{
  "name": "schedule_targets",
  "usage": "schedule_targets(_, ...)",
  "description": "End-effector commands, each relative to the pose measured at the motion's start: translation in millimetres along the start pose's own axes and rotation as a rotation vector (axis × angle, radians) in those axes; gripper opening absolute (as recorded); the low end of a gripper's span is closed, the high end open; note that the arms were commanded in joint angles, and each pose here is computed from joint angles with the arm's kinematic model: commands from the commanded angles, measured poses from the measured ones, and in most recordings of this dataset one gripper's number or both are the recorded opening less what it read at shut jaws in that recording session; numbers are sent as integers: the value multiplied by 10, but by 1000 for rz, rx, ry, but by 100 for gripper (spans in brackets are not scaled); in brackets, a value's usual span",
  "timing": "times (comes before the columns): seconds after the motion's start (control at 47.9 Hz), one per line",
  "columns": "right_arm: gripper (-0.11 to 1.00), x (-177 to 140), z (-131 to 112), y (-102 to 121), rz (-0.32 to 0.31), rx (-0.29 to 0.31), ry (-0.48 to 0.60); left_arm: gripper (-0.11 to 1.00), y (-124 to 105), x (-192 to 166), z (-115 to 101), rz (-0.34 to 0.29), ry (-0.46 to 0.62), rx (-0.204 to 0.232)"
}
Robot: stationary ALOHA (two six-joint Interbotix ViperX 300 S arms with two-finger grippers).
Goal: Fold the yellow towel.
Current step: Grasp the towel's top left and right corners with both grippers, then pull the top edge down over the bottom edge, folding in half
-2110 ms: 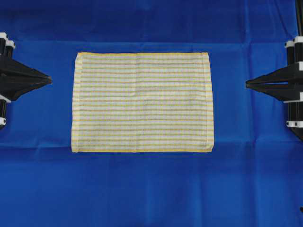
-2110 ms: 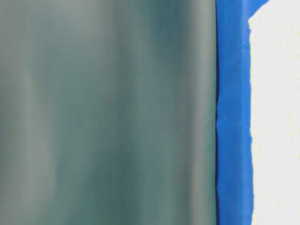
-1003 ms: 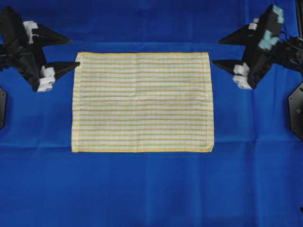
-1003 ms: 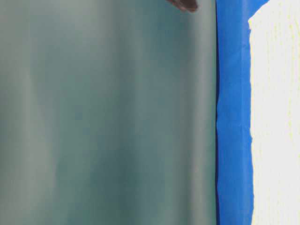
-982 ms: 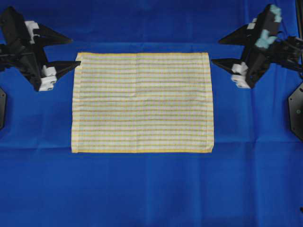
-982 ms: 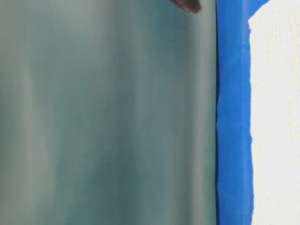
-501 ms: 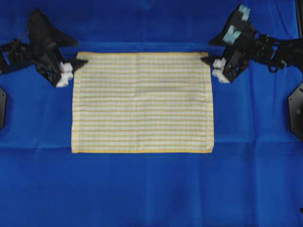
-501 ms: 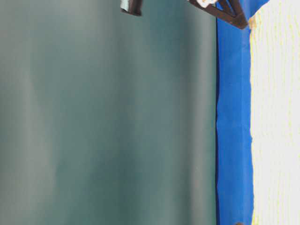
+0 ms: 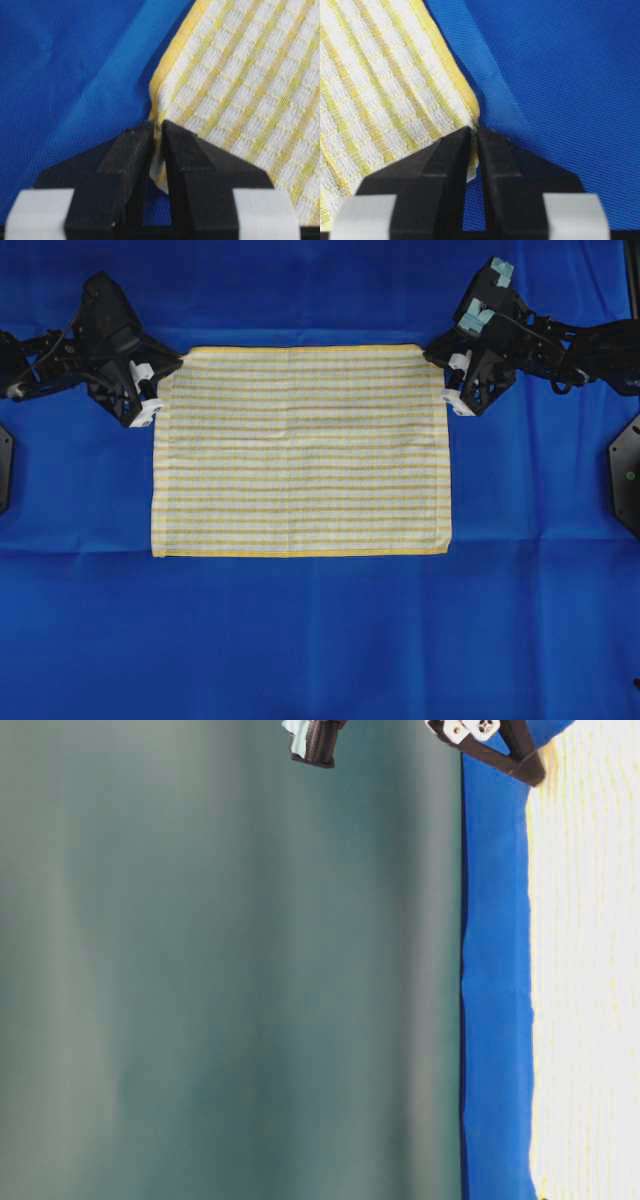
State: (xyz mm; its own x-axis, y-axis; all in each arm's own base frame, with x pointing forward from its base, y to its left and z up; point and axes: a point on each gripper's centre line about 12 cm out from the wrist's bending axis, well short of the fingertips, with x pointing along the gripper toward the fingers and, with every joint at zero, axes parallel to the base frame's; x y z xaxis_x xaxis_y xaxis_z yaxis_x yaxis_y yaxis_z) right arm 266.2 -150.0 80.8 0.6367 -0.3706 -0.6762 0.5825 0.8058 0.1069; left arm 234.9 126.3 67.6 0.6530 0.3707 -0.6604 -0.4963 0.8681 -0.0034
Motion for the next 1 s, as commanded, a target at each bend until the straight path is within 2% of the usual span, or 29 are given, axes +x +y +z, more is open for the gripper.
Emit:
schedule_targets(0.0, 6, -8, 52, 11, 3, 1, -21, 5, 17, 2, 10, 5, 0, -7)
schedule_targets(0.272, 6, -82, 93, 27, 9, -1, -37, 5, 16, -37, 59, 4, -17, -5)
schedule_targets(0.731, 6, -420, 319, 119, 37, -9, -94, 5, -27, -351, 395, -15, -98, -3)
schedule_targets(0.982, 6, -435, 308, 149, 45, -18, -94, 5, -67, -394, 374, -28, -87, 2)
